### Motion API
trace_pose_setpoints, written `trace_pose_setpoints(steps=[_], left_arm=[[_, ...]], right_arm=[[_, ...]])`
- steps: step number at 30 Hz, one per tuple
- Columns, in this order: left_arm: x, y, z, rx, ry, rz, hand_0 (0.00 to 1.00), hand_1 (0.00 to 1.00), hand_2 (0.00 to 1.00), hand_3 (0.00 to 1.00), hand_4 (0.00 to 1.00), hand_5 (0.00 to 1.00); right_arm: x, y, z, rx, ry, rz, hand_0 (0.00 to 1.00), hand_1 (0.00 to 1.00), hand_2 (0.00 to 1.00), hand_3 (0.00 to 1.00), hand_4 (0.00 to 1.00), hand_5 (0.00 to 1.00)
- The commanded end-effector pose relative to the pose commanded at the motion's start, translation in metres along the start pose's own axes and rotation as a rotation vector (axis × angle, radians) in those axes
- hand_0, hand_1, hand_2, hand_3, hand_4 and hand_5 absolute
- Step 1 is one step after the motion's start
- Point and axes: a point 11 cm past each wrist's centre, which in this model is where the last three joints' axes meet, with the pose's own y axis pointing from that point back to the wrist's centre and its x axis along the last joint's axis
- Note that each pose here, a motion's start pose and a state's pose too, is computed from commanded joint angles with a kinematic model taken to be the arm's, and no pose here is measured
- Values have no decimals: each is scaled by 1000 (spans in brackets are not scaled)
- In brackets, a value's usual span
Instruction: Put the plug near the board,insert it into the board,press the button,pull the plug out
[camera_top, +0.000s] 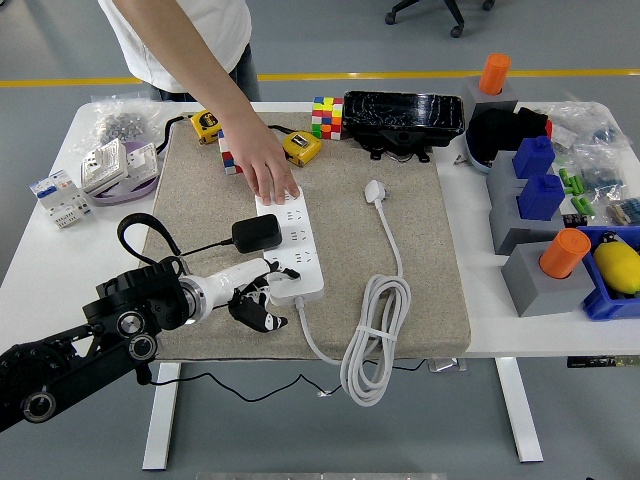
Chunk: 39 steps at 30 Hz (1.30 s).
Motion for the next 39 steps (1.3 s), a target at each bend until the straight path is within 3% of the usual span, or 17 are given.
trace_pose_setpoints(steps=[4,5,11,12,17,18,23,24,29,30,35,36,39], left_arm=[[0,1,0,-7,11,0,71,65,146,850,728,2],[1,1,2,-18,19,1,73,66,152,838,615,2],[10,3,15,-141,82,64,73,66,152,838,615,2],[12,2,15,-158,93,80,165,110,194,692,767,236],[19,3,19,-232,156,142,165,110,194,692,767,236],[20,3,20,-246,171,155,223,182,272,597,786,303],[28,3,21,-307,254,221,223,182,272,597,786,303],[30,3,21,-319,266,236,234,260,338,525,791,331],[39,5,21,-380,313,324,234,260,338,525,791,331],[41,6,21,-394,320,348,298,363,426,480,792,328],[52,9,19,-443,315,459,298,363,426,480,792,328],[53,9,18,-444,316,470,440,557,524,541,816,311],[56,7,15,-439,302,499,440,557,524,541,816,311]], right_arm=[[0,0,0,2,-1,0,679,687,695,601,937,532],[0,0,0,1,-1,1,679,687,695,601,937,532],[0,0,1,-1,0,0,679,687,696,600,937,532],[0,0,1,-1,1,0,679,687,696,600,937,533],[0,0,-1,2,3,-1,679,687,696,600,937,533],[0,0,-1,2,3,0,679,687,696,600,936,532],[0,0,-1,1,2,1,679,687,696,600,936,532],[0,0,-1,1,2,1,679,687,696,601,936,533],[-1,0,-1,2,2,-1,679,687,696,601,936,533],[-1,0,-1,3,3,-1,680,687,696,601,936,533],[-2,0,-1,3,4,-3,680,687,696,601,936,533],[-1,0,-1,2,4,-2,679,687,696,600,937,533],[-1,0,-1,1,5,-1,679,687,696,600,937,533]])
